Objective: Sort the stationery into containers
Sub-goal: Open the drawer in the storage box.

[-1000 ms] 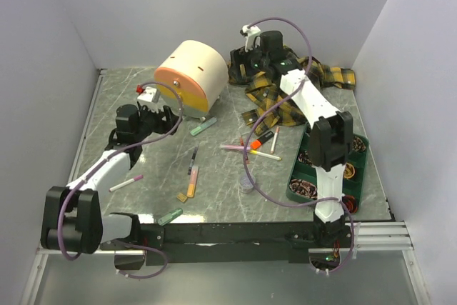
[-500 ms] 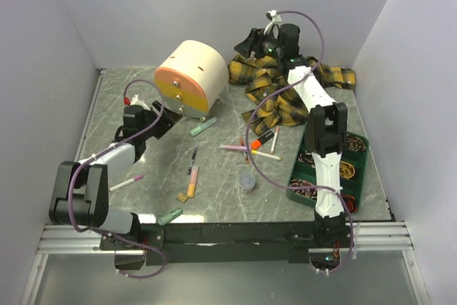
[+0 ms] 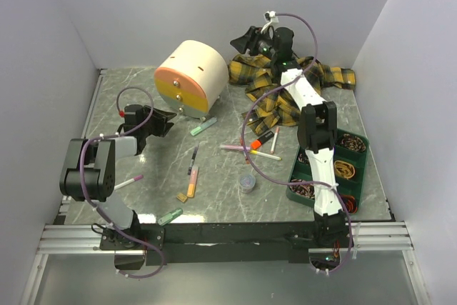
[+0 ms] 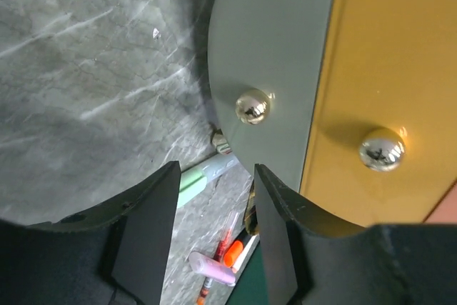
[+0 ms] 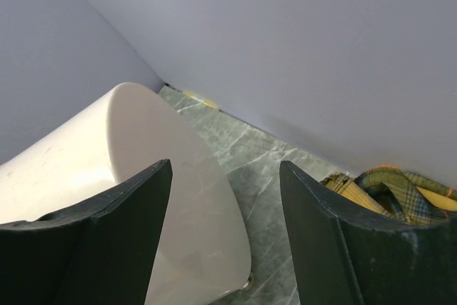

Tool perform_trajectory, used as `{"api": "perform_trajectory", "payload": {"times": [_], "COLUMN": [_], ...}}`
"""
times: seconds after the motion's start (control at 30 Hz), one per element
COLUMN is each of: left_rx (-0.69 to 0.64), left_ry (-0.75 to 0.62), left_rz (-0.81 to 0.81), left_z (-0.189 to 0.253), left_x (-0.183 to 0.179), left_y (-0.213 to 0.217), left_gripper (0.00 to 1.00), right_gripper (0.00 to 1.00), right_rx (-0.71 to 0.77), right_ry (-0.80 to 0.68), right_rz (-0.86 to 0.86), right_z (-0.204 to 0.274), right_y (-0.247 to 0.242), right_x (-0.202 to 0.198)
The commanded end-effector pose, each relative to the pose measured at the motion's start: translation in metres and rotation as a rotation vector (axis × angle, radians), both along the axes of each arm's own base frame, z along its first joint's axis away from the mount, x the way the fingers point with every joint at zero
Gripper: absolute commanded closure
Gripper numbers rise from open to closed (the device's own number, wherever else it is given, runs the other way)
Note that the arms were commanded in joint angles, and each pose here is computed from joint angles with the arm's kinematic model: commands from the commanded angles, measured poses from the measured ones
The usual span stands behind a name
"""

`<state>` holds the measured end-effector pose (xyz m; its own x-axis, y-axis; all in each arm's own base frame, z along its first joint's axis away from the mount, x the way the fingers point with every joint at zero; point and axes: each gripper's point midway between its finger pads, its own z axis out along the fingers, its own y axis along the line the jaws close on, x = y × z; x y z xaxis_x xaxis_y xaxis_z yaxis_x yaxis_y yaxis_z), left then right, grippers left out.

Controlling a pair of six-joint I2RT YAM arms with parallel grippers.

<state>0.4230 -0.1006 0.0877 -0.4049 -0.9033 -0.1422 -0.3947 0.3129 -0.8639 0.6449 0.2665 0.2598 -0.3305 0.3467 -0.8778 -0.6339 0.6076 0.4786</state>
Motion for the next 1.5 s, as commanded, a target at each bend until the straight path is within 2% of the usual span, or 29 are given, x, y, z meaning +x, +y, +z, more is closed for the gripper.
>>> {"api": "perform_trajectory", "payload": {"times": [0.0, 0.1, 0.2, 0.6, 1.1, 1.47], "left_rx": [-0.062, -0.066, -0.062, -0.064, -0.075, -0.086], "left_ry": [-0.109, -0.139, -0.147, -0.139, -0.183, -0.166], "left_rz": [-0.020, -0.036, -0.033, -0.021, -0.066, -0.094], "left_z": [0.024, 0.026, 0.025, 0.017, 0.017, 0.009], "left_x": [0.014, 0.018, 0.019, 0.027, 0.054, 0.055], "left_y": [-0.007, -0.010, -0.011, -0.014, -0.027, -0.041], "left_gripper": [0.49, 0.51, 0.57, 0.52, 0.57, 0.61], "right_gripper": [0.30, 0.31, 0.31, 0.31, 0.32, 0.32], "right_rx": [0.033, 0.026, 0.022, 0.004, -0.001, 0.001], "right_ry": [-0.113, -0.086, -0.076, -0.059, -0.050, -0.040], "right_rz": [-0.027, -0.015, -0.007, 0.018, 0.030, 0.035], "right_z": [0.031, 0.018, 0.015, 0.009, 0.008, 0.004], "right_y": [-0.003, 0.001, 0.004, 0.008, 0.000, -0.004], "right_x": [0.010, 0.007, 0.005, -0.003, -0.006, -0.005]}}
